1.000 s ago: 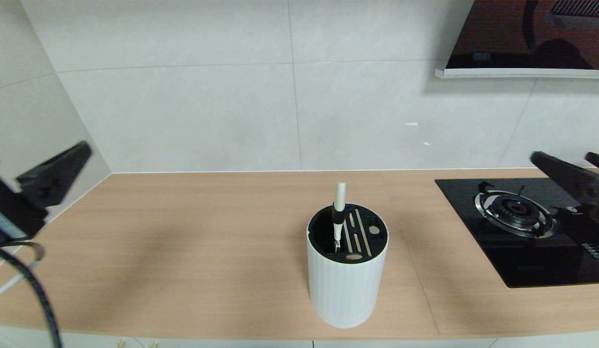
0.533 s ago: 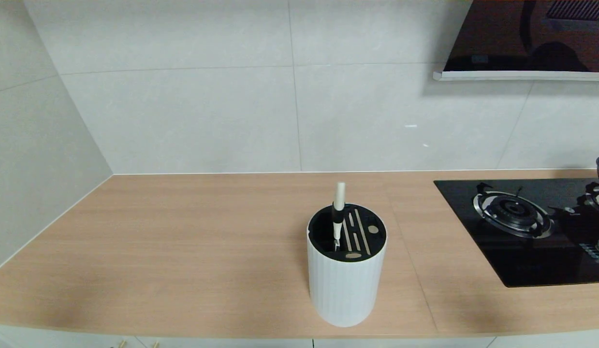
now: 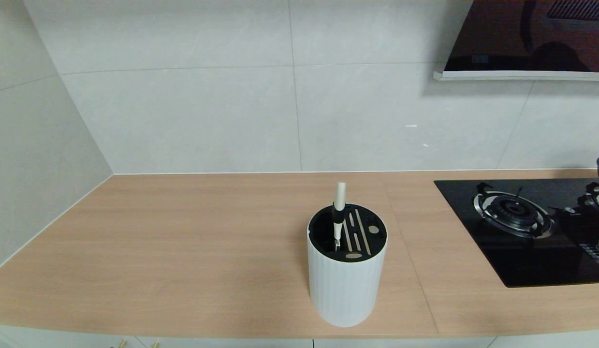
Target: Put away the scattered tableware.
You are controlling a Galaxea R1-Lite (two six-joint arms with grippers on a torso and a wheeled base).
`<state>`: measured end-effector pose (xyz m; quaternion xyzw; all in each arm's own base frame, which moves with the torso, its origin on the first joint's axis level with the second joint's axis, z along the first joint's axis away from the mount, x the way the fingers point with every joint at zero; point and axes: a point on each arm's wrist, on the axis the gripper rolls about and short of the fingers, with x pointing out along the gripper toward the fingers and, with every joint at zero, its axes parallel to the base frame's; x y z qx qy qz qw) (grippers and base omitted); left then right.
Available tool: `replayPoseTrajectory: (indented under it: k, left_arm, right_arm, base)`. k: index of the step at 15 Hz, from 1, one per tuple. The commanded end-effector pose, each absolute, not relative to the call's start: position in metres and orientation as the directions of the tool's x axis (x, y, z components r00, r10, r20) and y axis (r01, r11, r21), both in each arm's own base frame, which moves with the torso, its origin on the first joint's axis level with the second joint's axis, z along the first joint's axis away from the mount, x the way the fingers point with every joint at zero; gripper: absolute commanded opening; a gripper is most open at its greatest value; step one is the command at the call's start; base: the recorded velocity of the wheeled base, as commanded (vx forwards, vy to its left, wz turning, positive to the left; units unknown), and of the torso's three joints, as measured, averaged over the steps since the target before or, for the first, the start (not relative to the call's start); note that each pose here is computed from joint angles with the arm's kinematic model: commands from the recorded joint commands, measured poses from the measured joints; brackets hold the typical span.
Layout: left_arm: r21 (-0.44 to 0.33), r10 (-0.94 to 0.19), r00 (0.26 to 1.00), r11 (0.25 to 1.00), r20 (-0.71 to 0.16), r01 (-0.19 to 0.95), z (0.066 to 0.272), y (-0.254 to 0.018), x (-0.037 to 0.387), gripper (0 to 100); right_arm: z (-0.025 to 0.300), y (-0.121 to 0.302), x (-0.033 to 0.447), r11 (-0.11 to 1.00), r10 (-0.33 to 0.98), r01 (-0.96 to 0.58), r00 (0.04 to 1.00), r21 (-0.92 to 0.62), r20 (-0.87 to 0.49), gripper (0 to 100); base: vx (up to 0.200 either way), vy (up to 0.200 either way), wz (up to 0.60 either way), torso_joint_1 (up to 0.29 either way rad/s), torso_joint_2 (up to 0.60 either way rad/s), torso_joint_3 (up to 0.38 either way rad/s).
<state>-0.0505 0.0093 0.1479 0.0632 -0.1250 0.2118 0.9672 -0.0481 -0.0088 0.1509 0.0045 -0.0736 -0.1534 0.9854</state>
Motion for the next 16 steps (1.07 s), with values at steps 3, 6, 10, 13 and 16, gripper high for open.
replayPoseTrajectory:
  k: [3, 6, 10, 13, 16]
  left_arm:
    - [0.043, 0.295, 0.946, 0.952, 0.136, -0.303, 0.102, 0.007, -0.03, 100]
    - [0.046, 0.156, 0.987, 0.986, 0.041, -0.158, 0.08, 0.004, -0.023, 100]
    - [0.051, 0.021, 1.0, 0.998, -0.005, -0.021, 0.075, 0.001, -0.023, 100]
    - [0.078, 0.008, 1.0, 0.997, -0.003, -0.007, 0.075, 0.0, -0.023, 100]
    - [-0.011, 0.011, 1.0, 1.0, 0.0, -0.011, 0.075, 0.0, -0.023, 100]
  right_arm:
    - [0.093, -0.004, -0.028, 0.979, -0.203, 0.204, 0.977, -0.015, 0.071, 100]
    - [0.083, -0.001, -0.023, 0.998, -0.054, 0.054, 0.996, -0.009, 0.073, 100]
    - [0.076, 0.0, -0.023, 1.0, -0.012, 0.012, 1.0, -0.017, -0.003, 100]
    - [0.076, 0.0, -0.023, 1.0, -0.012, 0.012, 1.0, -0.014, -0.003, 100]
    - [0.076, 0.0, -0.023, 1.0, -0.011, 0.011, 1.0, -0.015, -0.003, 100]
  base:
    - [0.0, 0.0, 0.0, 0.0, 0.0, 0.0]
    - [0.0, 0.0, 0.0, 0.0, 0.0, 0.0]
    - [0.0, 0.0, 0.0, 0.0, 0.0, 0.0]
    - [0.0, 0.0, 0.0, 0.0, 0.0, 0.0]
    - [0.0, 0.0, 0.0, 0.0, 0.0, 0.0]
